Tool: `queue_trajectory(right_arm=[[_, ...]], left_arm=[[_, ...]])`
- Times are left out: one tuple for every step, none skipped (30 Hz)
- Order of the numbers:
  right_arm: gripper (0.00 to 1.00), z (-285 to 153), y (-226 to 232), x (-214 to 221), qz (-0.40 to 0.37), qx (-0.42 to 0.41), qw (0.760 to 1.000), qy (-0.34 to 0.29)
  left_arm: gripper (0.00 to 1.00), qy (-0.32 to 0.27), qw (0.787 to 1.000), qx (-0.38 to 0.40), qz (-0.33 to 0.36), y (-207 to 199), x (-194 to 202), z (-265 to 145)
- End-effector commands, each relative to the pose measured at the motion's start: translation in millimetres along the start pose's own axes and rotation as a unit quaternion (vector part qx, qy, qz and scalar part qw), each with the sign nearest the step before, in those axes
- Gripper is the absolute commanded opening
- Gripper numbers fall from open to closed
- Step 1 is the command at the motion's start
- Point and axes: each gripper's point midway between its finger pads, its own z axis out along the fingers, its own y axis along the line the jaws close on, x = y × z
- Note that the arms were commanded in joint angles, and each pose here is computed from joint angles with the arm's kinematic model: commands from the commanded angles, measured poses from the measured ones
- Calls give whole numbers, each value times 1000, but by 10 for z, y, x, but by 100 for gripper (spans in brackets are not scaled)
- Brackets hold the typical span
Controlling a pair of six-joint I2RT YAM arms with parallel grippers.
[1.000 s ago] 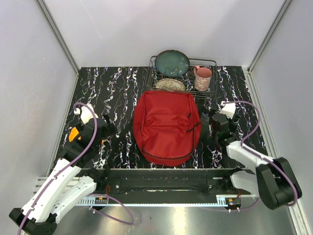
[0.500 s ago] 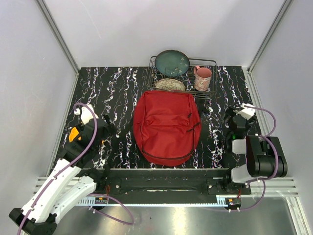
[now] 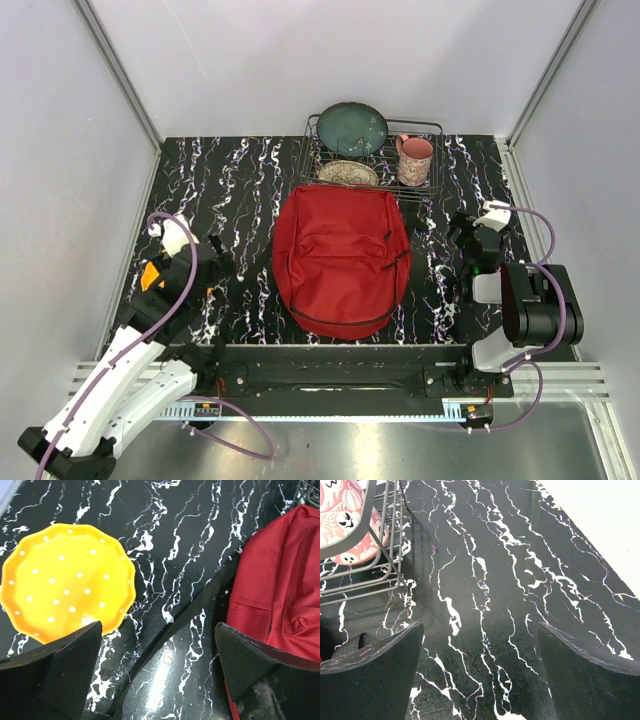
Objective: Pack the student bag
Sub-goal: Reset both arms
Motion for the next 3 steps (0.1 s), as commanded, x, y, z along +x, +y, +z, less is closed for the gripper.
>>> queue_trajectory(right_arm=[[100, 39, 5, -183, 10, 2, 999, -34], [100, 39, 2, -179, 10, 3, 999, -33], [100, 39, 5, -179, 10, 2, 999, -33]], left_arm=[[99, -44, 998, -31, -26, 116, -232, -67], [99, -45, 998, -31, -25, 118, -231, -67], [99, -49, 998, -28, -33, 108, -273, -88]])
